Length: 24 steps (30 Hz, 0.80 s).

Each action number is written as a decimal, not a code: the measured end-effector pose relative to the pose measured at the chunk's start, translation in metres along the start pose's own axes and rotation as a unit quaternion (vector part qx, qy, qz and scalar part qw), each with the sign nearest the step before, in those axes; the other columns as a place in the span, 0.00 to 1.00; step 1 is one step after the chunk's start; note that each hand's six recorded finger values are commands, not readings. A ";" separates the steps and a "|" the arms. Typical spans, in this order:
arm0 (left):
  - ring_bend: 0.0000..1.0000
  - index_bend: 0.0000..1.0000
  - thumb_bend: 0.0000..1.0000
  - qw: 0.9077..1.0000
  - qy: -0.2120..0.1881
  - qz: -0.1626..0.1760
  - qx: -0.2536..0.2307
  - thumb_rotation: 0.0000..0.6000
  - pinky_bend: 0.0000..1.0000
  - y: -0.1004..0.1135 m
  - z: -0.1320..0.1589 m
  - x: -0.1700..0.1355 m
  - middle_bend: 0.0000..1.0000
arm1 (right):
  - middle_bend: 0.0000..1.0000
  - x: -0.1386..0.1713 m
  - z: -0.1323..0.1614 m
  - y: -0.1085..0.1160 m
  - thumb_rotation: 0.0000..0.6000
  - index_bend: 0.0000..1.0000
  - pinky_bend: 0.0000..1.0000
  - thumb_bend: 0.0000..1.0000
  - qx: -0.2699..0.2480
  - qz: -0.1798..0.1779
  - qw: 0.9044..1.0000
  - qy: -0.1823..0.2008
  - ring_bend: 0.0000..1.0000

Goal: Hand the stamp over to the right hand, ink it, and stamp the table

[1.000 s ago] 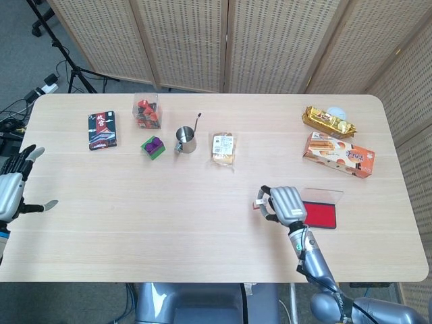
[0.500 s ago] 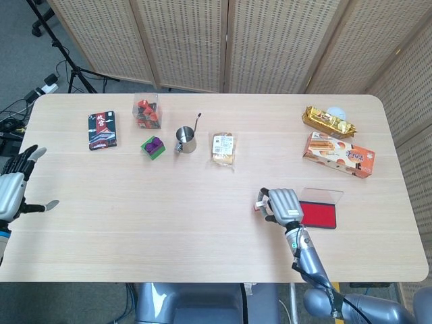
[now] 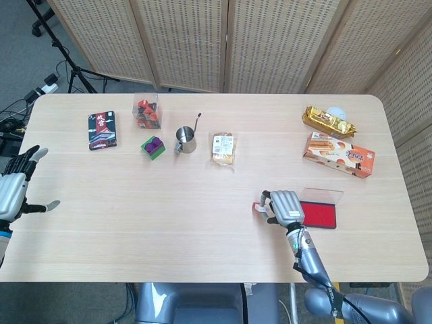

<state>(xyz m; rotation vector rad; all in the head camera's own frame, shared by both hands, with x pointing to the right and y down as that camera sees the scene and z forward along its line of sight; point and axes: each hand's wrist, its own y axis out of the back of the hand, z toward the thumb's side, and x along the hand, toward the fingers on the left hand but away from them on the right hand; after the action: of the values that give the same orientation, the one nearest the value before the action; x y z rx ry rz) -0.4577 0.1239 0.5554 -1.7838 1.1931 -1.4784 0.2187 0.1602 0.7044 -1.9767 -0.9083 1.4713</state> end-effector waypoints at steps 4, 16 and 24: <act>0.00 0.00 0.06 1.000 0.000 0.000 0.001 1.00 0.00 0.000 0.000 0.000 0.00 | 0.94 -0.001 -0.001 -0.001 1.00 0.56 1.00 0.35 0.003 0.002 1.000 -0.002 0.99; 0.00 0.00 0.06 1.000 0.001 -0.001 0.000 1.00 0.00 0.000 0.000 0.000 0.00 | 0.94 -0.004 -0.004 -0.003 1.00 0.50 1.00 0.35 0.021 0.012 1.000 -0.017 0.99; 0.00 0.00 0.06 1.000 0.001 -0.001 -0.001 1.00 0.00 0.000 0.000 0.000 0.00 | 0.94 -0.005 -0.003 -0.004 1.00 0.48 1.00 0.36 0.024 0.016 0.999 -0.019 0.99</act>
<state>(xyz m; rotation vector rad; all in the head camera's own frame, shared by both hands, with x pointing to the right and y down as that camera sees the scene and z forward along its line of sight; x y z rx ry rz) -0.4579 0.1236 0.5553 -1.7860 1.1944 -1.4797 0.2199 0.1592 0.7111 -1.9437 -0.8514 1.5391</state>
